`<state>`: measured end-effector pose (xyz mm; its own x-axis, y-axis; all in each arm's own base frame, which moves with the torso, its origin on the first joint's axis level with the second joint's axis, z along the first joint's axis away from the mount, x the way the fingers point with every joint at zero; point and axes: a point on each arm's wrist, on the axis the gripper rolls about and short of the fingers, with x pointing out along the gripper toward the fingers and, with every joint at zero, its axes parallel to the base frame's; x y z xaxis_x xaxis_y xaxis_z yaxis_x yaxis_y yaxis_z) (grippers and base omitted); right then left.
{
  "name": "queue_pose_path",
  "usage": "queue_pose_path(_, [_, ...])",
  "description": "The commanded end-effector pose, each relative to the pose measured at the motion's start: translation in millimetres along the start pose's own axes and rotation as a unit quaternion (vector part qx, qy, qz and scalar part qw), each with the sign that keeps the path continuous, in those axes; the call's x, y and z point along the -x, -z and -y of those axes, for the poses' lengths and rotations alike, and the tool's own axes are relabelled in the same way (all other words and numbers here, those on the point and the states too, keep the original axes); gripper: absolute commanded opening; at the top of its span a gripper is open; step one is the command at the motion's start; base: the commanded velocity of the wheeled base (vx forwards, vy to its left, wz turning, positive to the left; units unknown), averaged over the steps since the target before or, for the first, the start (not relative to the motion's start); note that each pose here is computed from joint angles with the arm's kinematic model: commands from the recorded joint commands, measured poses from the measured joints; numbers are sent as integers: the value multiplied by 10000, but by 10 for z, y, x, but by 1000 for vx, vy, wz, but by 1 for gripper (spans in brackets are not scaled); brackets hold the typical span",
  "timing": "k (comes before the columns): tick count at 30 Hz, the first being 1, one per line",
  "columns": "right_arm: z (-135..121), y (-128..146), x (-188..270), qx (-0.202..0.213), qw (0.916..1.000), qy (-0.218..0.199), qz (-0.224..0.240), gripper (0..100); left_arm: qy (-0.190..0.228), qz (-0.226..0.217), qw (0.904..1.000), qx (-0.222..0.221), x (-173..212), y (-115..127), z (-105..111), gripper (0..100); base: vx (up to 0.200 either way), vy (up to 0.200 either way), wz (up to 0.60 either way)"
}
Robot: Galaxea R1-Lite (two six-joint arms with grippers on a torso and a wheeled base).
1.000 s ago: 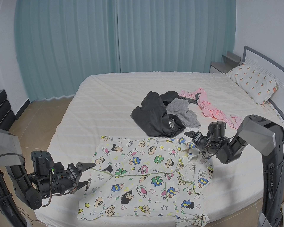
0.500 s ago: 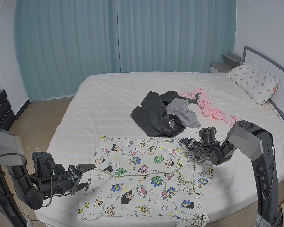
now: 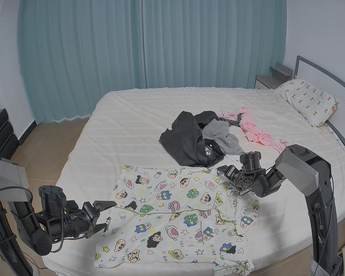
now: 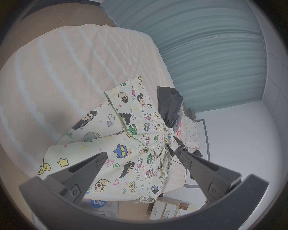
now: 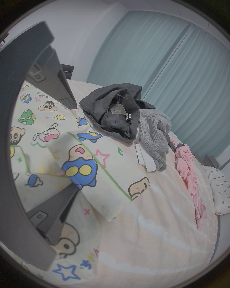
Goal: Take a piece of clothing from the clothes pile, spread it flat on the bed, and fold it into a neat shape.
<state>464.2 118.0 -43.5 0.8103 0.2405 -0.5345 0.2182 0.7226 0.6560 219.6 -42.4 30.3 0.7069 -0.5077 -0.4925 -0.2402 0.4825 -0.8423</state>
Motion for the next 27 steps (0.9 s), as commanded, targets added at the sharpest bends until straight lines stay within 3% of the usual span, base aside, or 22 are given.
queue_pose_path(1, [40, -30, -266, -47, 9997, 32, 227, 100, -49, -14, 10000, 26, 8, 12, -19, 100, 0, 0, 0])
queue_pose_path(3, [-99, -261, -321, -368, 9954, -246, 845, 100, -93, -31, 9999, 51, 16, 22, -38, 100, 0, 0, 0])
queue_pose_path(6, [-278, -432, -223, -608, 9894, -642, 1151, 100, -124, -31, 9999, 67, 17, 25, -50, 100, 0, 0, 0])
queue_pose_path(11, [-475, -680, -123, -620, 9789, -1172, 1556, 100, -150, -28, 9999, 76, 24, 32, -57, 100, 0, 0, 0])
queue_pose_path(17, [-486, -691, -246, -364, 9780, -1204, 1663, 100, -185, -21, 9998, 88, 16, 33, -68, 100, 0, 0, 0])
queue_pose_path(22, [-501, -748, -230, -366, 9726, -1363, 1848, 100, -198, -28, 9998, 94, 10, 34, -75, 100, 0, 0, 0])
queue_pose_path(27, [-291, -959, 87, -398, 9795, -1012, 1694, 100, -159, -14, 9998, 72, 13, 35, -68, 100, 0, 0, 0])
